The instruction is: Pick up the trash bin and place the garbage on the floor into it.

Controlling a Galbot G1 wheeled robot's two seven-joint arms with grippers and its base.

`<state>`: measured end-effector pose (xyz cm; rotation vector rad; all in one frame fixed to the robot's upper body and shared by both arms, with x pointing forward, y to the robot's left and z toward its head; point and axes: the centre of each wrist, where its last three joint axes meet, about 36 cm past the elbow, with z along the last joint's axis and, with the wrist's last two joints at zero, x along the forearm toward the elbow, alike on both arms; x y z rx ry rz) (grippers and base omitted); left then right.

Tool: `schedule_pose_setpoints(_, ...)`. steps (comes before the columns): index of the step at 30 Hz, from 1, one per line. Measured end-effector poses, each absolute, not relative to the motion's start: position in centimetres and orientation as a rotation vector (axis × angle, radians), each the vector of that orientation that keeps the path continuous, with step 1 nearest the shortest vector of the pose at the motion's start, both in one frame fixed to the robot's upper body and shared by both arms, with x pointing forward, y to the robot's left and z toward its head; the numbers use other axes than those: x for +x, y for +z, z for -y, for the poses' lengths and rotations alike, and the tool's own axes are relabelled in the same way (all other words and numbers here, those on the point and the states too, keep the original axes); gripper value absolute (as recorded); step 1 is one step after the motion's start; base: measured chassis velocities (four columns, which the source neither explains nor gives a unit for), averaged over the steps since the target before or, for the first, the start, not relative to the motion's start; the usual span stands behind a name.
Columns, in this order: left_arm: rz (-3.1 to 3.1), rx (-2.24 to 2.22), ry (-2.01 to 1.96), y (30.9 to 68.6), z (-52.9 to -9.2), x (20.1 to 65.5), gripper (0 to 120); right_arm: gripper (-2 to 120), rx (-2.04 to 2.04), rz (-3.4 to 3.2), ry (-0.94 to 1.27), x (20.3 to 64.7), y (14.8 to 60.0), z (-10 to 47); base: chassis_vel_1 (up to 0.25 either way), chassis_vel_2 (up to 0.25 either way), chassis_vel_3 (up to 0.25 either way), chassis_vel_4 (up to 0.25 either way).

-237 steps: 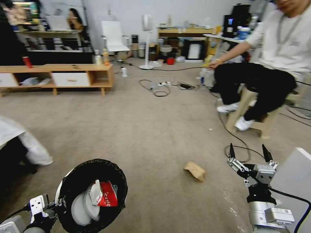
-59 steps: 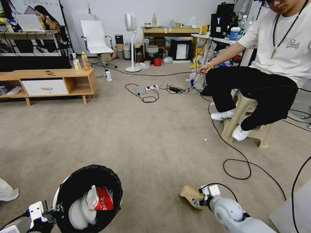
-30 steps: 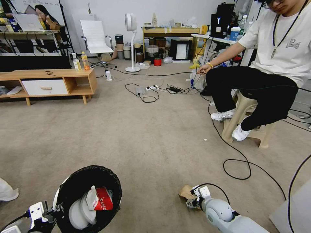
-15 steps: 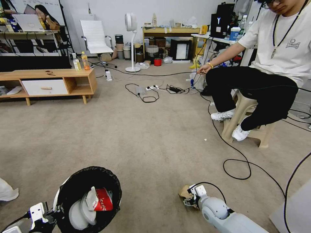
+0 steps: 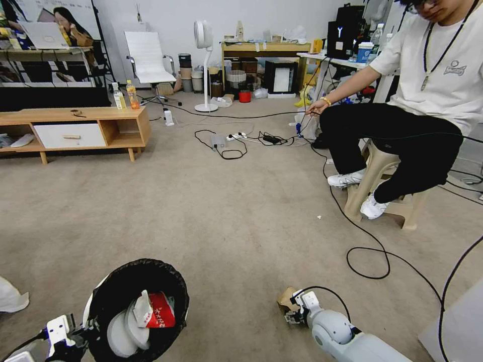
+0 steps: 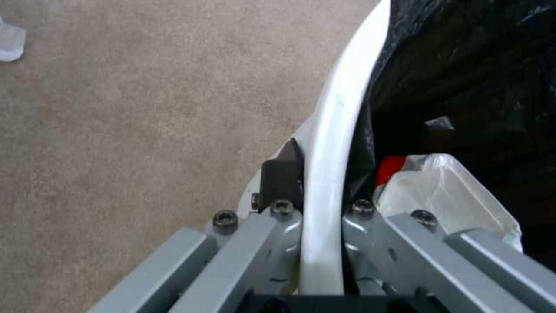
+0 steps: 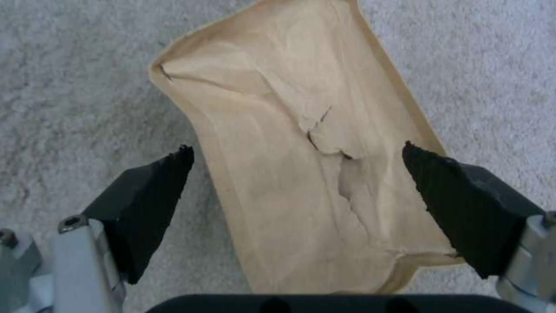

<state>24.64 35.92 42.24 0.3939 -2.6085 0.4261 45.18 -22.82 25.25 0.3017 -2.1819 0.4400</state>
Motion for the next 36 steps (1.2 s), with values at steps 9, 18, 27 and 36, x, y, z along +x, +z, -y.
schedule_pose_setpoints(9, 2.607, 0.398, 0.424, 42.1, -35.9, 24.6, 1, 93, 0.293, 2.185, 0.459, 45.7, 24.0, 22.9, 0.0, 0.0, 0.0, 0.0)
schedule_pose_setpoints(18, 2.607, 0.401, 0.425, 42.0, -35.9, 24.5, 1, 72, 0.292, 2.194, 0.472, 46.4, 22.9, 22.5, 0.0, 0.0, 0.0, 0.0)
schedule_pose_setpoints(27, 2.606, 0.403, 0.422, 42.0, -35.8, 24.6, 1, 45, 0.291, 2.198, 0.475, 46.1, 22.6, 22.6, 0.0, 0.0, 0.0, 0.0)
schedule_pose_setpoints(36, 2.606, 0.401, 0.422, 41.9, -35.8, 24.5, 1, 15, 0.282, 2.199, 0.482, 46.1, 22.4, 22.9, 0.0, 0.0, 0.0, 0.0)
